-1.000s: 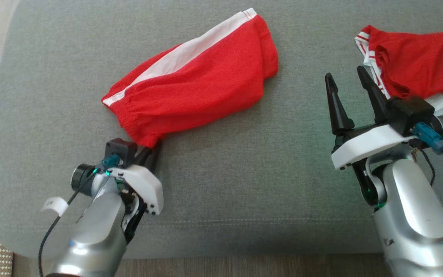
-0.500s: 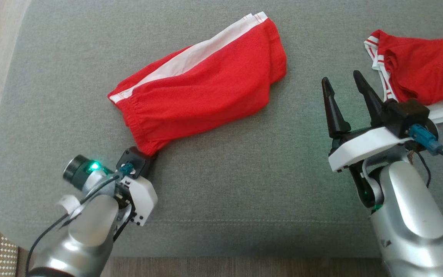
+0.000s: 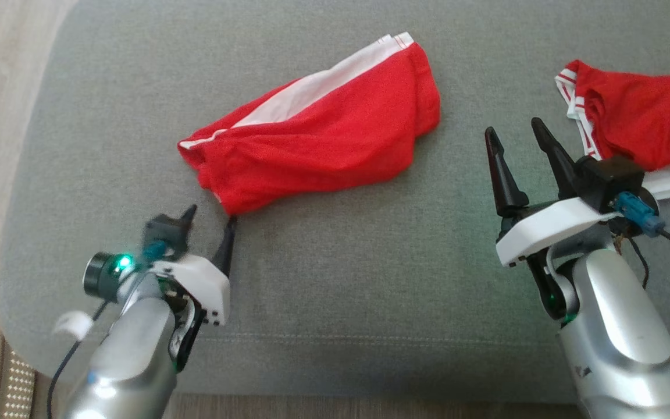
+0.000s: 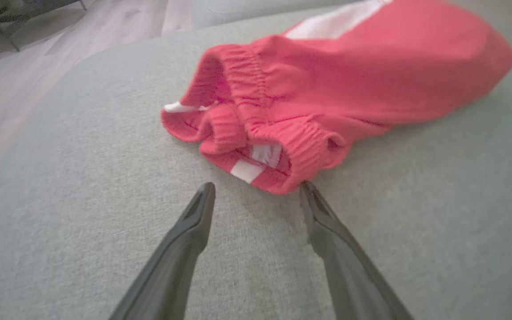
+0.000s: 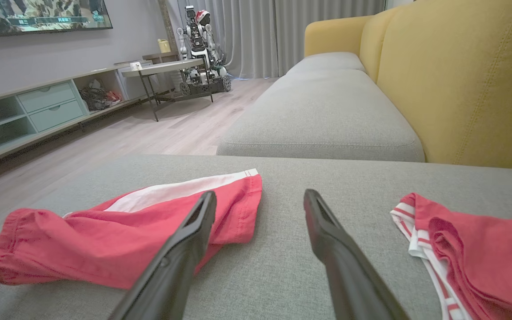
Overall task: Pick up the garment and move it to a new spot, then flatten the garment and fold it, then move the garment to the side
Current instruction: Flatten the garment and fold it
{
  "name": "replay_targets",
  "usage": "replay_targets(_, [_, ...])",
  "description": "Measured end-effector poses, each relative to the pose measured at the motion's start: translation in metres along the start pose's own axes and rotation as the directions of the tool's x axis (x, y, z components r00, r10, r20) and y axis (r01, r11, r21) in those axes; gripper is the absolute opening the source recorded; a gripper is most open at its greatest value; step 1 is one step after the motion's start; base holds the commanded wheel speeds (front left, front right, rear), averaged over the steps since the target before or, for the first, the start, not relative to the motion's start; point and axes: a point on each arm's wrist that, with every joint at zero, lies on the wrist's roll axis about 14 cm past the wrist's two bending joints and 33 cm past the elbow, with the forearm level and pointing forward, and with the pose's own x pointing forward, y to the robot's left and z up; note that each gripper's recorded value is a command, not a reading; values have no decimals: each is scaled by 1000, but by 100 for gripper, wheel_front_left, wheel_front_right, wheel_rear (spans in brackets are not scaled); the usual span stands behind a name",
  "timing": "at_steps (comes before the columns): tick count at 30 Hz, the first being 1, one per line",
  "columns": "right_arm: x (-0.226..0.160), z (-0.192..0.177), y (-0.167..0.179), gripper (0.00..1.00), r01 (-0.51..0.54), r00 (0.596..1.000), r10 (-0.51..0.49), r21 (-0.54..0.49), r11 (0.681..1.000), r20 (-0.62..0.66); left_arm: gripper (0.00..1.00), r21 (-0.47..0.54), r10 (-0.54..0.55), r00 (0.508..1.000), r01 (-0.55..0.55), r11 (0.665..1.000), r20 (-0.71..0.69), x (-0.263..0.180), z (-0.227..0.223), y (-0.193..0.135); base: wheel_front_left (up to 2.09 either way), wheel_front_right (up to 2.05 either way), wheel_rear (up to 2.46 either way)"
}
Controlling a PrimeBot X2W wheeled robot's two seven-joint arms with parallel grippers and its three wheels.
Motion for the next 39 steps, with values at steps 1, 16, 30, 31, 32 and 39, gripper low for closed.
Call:
replay_targets(1, [0,1,1,100,-2,1000,2,0,1000,2,100,-50,25,999,-23,998,25,-2,6,2,0,0,0])
replay_targets(16, [-4,-3,17,100,-29,999,29,39,999,-18,100,-498,378,852,-165,851,362,-68,97,59,0,0,0])
replay_targets(30, [6,-75,8,100,138,954,2,448,883,-300,100,-554,400,867,-185,812,296,-78,70,57,0,0,0])
replay_targets(31, [10,-77,10,100,150,950,11,484,862,-313,100,-553,402,868,-189,811,292,-78,68,57,0,0,0])
replay_targets(32, [10,-77,10,100,150,950,11,484,862,-313,100,-553,402,868,-189,811,292,-78,68,57,0,0,0])
replay_targets(39, [41,-97,25,100,236,923,64,690,684,-379,100,-553,426,867,-229,801,258,-83,57,63,0,0,0])
